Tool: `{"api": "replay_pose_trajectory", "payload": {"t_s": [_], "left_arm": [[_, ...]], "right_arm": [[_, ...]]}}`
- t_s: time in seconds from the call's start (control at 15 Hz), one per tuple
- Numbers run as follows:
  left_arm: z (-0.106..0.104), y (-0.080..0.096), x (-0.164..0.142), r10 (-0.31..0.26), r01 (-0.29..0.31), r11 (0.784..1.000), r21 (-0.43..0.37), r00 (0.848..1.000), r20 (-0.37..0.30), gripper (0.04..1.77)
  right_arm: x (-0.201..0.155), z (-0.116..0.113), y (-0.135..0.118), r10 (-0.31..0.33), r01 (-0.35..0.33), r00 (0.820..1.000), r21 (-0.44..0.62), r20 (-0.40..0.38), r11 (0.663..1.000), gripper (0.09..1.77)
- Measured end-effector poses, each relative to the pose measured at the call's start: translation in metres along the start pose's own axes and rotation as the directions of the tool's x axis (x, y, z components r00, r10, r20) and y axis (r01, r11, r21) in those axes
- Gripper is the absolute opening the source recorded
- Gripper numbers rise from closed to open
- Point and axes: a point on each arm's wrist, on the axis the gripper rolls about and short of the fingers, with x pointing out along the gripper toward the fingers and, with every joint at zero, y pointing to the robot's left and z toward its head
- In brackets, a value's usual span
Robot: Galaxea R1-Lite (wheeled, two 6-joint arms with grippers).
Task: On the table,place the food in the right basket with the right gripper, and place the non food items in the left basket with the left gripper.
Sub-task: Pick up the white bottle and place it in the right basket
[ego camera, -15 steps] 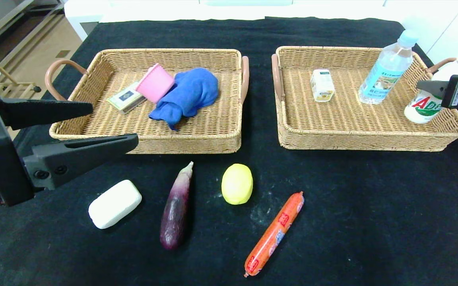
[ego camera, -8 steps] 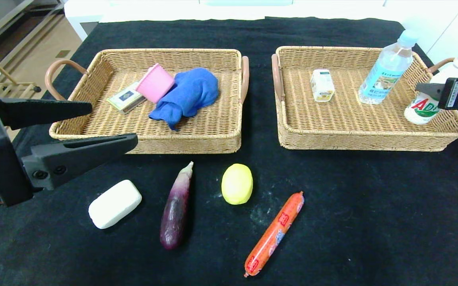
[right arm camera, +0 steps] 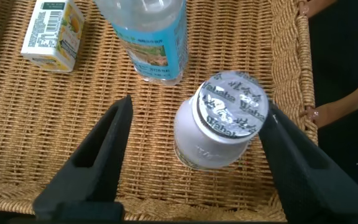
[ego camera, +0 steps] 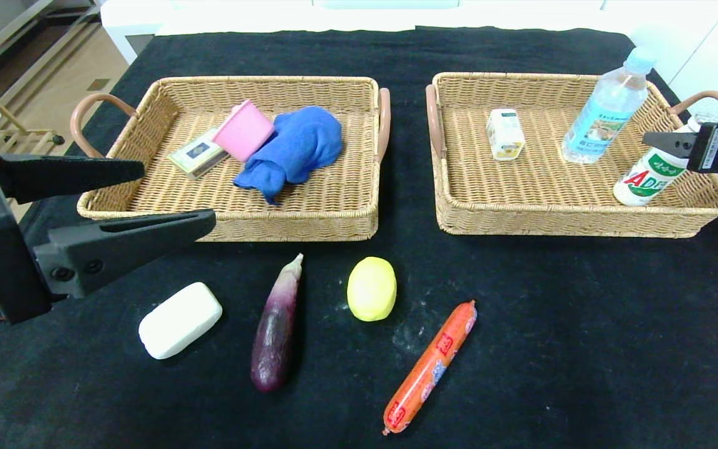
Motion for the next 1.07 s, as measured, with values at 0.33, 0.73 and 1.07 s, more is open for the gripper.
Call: {"api": "replay_pose_trajectory", "payload": {"t_s": [0.33, 0.73, 1.07], "left_arm": [[0.000, 0.000, 0.000, 0.001, -0.001, 1.000, 0.000, 1.000, 0.000, 1.72], [0.000, 0.000, 0.000, 0.000, 0.000, 1.000, 0.002, 1.000, 0.001, 1.72], [0.000, 0.000, -0.001, 0.000, 0.000, 1.000, 0.002, 1.000, 0.002, 1.72]], "right_arm": [[-0.006, 0.001, 0.002, 0.007, -0.007, 1.000, 0.000, 0.004, 1.000, 1.56], [-0.020, 0.009, 0.003, -0.002, 0.002, 1.000, 0.000, 0.014, 1.000, 1.64], [-0.044, 0.009, 0.011, -0.054, 0.055, 0.996, 0.012, -0.076, 0.998, 1.67]]}}
